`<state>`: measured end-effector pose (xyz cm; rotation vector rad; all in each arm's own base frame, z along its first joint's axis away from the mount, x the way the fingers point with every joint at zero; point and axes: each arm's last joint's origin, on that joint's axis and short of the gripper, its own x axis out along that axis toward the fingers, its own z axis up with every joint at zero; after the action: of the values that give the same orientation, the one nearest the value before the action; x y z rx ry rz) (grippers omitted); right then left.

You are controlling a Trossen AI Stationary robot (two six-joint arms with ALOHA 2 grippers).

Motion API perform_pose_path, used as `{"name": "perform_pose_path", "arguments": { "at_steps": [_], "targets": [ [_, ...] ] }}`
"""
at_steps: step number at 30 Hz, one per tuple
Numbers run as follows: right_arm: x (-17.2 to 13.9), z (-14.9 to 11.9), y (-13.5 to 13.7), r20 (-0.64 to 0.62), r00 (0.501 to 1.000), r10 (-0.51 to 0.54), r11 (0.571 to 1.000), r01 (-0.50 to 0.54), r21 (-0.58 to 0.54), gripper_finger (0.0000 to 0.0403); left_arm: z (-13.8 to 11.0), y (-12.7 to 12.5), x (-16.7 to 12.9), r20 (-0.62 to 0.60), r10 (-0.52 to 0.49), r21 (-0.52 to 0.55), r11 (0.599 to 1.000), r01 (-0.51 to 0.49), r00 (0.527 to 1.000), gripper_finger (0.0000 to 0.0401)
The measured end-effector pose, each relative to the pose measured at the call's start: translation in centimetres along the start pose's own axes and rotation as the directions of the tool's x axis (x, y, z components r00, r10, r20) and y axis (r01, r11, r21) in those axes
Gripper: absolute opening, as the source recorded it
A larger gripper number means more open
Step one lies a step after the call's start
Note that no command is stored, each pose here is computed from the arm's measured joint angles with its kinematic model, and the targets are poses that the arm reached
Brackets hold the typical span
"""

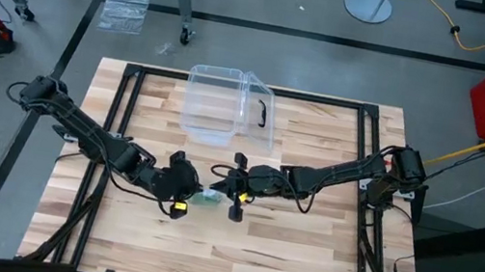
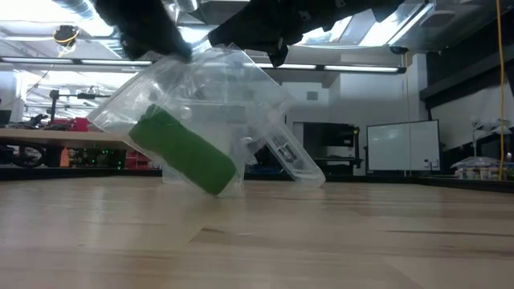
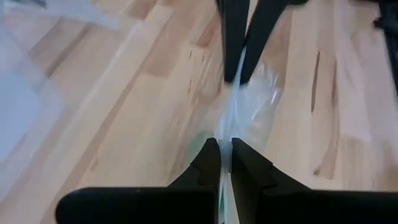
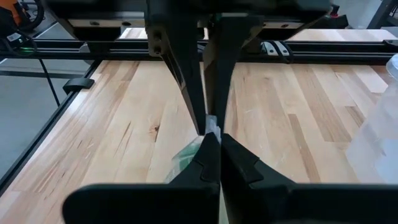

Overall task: Roll bandage
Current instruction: Close the transparent zip bag

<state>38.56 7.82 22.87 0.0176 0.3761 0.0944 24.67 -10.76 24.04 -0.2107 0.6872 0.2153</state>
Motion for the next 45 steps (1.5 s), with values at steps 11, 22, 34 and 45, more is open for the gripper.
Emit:
{"name": "perform_pose_path", "arguments": {
  "at_steps": [11,22,34,45],
  "targets": [
    [0.0,0.0,0.0,0.0,1.0,0.001,1.0,-0.001,0.0,0.0,-1.8,-0.7,-0.8,-0.106,-0.001,-0.059,0.998,-0.005,0.994,0.0007],
    [0.0,0.0,0.1,0.002,1.0,0.013,1.0,-0.013,0.0,0.0,-3.3,-1.8,-1.8,-0.173,-0.041,-0.157,0.988,0.014,0.984,0.0007],
    [0.0,0.0,0.1,-0.001,1.0,0.015,1.0,-0.015,-0.002,0.0,-5.2,-2.9,-3.2,-0.283,-0.095,-0.235,0.972,0.027,0.954,0.0007],
    [0.0,0.1,0.2,0.006,0.999,0.039,0.999,-0.039,-0.002,0.0,-6.2,-3.6,-4.0,-0.295,-0.098,-0.274,0.962,0.014,0.951,0.0011]
  ]
}}
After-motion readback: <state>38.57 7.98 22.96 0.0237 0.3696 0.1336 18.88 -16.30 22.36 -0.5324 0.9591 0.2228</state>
